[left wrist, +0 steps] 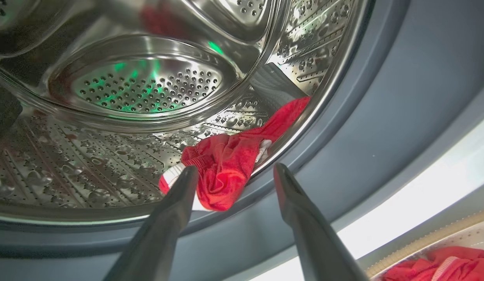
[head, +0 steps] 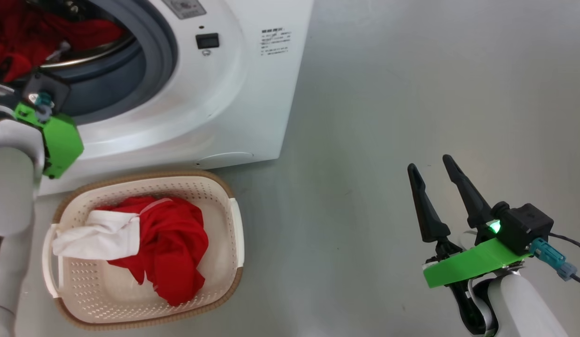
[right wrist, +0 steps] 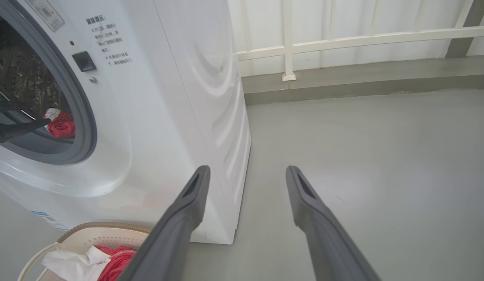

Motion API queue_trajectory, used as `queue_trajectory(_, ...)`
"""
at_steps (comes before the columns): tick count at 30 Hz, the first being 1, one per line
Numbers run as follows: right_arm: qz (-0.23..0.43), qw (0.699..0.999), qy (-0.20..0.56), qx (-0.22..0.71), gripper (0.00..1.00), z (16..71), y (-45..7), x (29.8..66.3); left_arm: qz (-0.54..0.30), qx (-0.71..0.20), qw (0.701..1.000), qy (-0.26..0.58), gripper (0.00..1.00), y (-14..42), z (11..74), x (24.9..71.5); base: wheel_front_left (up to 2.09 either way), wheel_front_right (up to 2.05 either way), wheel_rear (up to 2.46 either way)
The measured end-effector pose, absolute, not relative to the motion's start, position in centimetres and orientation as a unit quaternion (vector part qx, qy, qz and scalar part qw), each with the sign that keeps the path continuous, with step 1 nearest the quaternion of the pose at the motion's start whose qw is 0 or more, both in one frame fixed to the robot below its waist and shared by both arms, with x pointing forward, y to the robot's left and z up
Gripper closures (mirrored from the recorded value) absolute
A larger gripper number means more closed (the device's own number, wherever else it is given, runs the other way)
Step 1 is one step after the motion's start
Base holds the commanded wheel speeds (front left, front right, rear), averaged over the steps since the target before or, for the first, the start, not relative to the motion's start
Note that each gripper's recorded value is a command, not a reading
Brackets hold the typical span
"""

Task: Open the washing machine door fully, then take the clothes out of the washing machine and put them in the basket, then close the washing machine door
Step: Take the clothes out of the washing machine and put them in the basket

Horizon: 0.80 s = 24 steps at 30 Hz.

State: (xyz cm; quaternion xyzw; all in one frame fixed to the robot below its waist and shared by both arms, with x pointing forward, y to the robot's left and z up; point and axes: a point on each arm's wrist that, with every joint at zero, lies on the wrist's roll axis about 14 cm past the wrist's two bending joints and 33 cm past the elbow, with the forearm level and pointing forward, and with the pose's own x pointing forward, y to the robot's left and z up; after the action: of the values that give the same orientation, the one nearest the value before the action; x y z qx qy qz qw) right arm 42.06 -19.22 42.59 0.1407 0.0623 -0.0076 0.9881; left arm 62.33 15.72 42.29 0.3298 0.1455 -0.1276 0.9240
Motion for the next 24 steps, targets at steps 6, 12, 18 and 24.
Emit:
queue_trajectory(6, -0.009, 0.988, 0.071, 0.139, 0.0, 42.0, -19.2, 42.0, -0.123, 0.368, 0.905, 0.174, 0.0, 16.9, 41.4, 63.9, 0.0, 0.0, 0.0)
queue_trajectory(12, -0.014, 0.988, 0.069, 0.134, 0.0, 41.8, -19.7, 42.8, -0.12, 0.382, 0.895, 0.193, 0.0, 17.6, 40.1, 65.2, 0.0, 0.0, 0.0)
queue_trajectory(18, -0.021, 0.988, 0.082, 0.131, 0.0, 40.8, -20.1, 42.8, -0.125, 0.395, 0.886, 0.211, 0.0, 17.6, 38.4, 66.2, 0.0, 0.0, 0.0)
queue_trajectory(24, -0.023, 0.987, 0.086, 0.13, 0.0, 40.3, -20.3, 43.1, -0.112, 0.401, 0.879, 0.232, 0.0, 18.7, 37.0, 67.0, 0.0, 0.0, 0.0)
